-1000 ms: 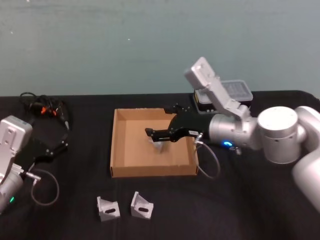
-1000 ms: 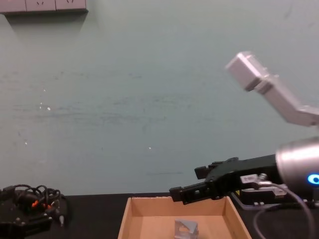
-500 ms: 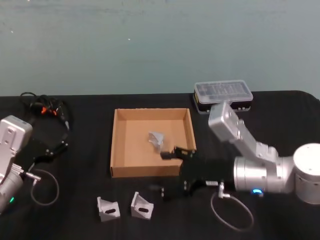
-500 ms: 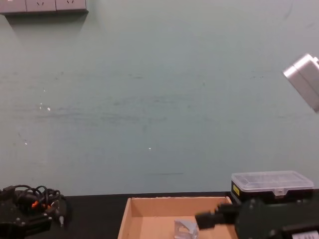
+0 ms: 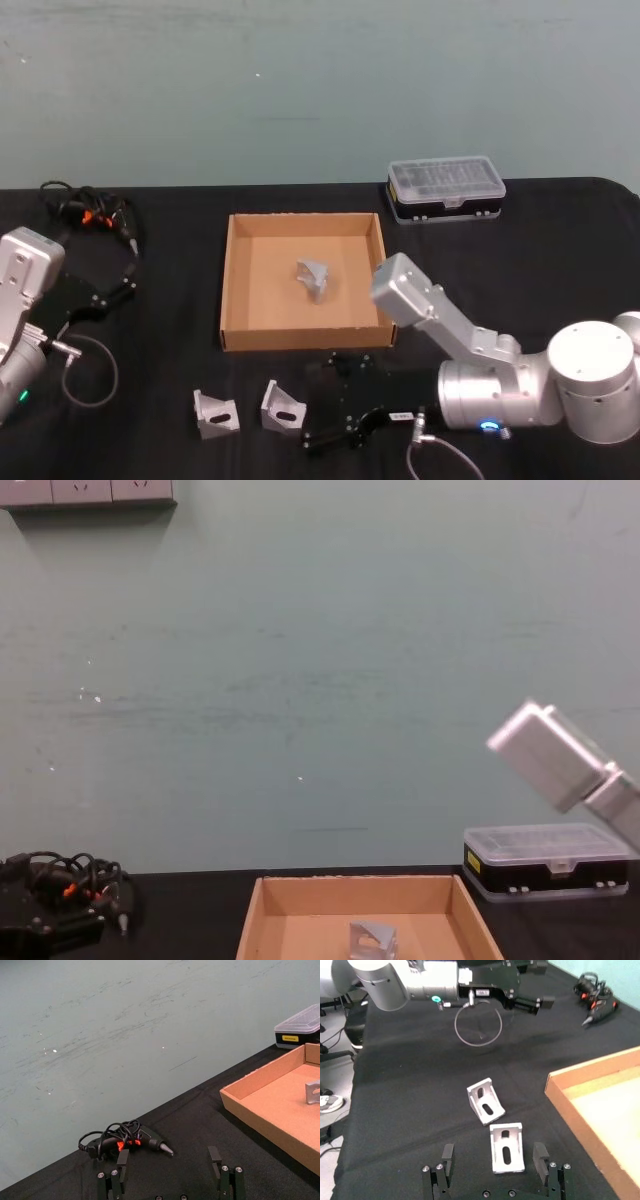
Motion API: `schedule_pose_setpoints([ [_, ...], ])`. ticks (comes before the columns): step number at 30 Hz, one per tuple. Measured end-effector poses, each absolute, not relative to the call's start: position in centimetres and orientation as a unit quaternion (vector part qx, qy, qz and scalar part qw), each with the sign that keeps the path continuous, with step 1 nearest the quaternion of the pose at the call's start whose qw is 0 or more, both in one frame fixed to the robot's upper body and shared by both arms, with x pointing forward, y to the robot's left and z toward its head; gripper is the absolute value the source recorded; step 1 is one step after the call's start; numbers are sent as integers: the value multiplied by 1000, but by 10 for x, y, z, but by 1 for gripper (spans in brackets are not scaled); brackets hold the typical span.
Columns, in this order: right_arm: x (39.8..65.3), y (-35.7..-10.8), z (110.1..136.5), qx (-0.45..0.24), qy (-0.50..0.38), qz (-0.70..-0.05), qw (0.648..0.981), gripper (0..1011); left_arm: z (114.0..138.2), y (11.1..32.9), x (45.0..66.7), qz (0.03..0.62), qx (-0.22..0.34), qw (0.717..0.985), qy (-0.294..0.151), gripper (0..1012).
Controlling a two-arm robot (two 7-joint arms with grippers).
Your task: Use one hand to pick up the angle iron from the table and place it into the box.
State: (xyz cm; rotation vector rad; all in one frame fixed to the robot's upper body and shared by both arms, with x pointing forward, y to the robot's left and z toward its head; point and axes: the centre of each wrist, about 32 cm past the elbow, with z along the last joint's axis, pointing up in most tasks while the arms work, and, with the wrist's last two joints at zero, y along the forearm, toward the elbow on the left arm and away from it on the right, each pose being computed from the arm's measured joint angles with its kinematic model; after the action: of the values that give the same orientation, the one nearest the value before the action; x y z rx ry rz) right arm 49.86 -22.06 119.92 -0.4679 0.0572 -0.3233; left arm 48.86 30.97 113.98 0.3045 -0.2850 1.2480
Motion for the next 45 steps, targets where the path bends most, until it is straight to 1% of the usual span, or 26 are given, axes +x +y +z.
schedule_pose_setpoints([
  [10, 507, -203, 1194, -248, 50, -157, 955, 1000, 1140, 310, 489, 580, 142, 791, -132, 1000],
  [25, 526, -188, 1181, -265, 54, -163, 949, 1000, 1140, 310, 489, 580, 141, 791, -132, 1000],
  [34, 528, -181, 1179, -265, 52, -158, 950, 1000, 1140, 310, 489, 580, 141, 791, -132, 1000],
  [45, 529, -181, 1178, -260, 49, -160, 951, 1000, 1140, 310, 489, 580, 142, 791, -132, 1000],
])
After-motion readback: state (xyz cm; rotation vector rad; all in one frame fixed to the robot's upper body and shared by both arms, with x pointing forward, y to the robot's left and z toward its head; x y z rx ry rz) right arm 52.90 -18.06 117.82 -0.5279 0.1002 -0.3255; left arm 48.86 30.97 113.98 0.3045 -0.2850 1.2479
